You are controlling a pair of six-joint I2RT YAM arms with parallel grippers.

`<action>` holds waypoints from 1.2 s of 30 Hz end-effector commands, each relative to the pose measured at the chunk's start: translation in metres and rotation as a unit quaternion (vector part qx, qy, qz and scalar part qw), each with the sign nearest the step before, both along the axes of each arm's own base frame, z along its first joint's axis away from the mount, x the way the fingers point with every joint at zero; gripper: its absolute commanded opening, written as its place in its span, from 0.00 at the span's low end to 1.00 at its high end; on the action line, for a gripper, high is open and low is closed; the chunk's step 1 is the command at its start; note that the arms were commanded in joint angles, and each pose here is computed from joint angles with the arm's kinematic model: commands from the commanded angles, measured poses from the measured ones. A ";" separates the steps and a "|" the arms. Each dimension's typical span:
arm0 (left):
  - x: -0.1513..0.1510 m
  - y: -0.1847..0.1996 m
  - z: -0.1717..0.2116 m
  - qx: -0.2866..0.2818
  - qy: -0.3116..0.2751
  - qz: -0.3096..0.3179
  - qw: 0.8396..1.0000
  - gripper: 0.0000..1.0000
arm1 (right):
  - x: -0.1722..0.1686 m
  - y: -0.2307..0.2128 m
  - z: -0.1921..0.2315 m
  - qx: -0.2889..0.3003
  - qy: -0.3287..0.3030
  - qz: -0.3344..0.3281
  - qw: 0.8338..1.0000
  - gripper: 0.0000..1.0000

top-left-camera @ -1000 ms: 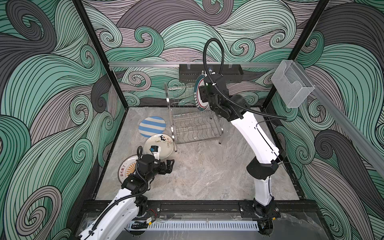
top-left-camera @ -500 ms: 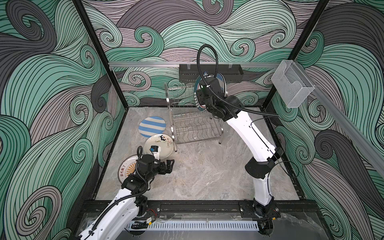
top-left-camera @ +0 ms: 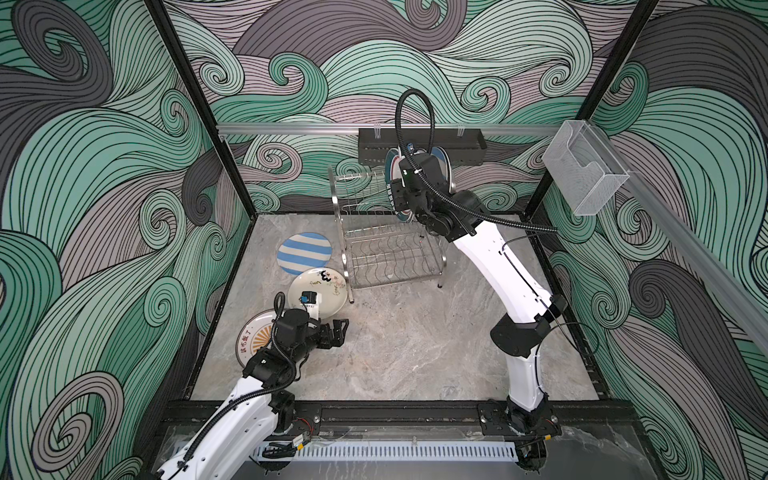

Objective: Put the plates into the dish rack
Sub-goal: 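Open the right gripper to release the green-rimmed plate in the rack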

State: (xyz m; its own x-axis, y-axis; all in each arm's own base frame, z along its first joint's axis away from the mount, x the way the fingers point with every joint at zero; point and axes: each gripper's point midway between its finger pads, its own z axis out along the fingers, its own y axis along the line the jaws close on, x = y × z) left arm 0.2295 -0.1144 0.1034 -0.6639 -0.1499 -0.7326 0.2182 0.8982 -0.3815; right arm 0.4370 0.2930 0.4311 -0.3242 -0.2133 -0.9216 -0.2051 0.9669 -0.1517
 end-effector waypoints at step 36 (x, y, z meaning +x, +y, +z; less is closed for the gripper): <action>0.002 0.001 0.006 -0.002 -0.013 -0.001 1.000 0.99 | -0.015 0.012 0.004 -0.067 -0.020 -0.005 0.998 0.21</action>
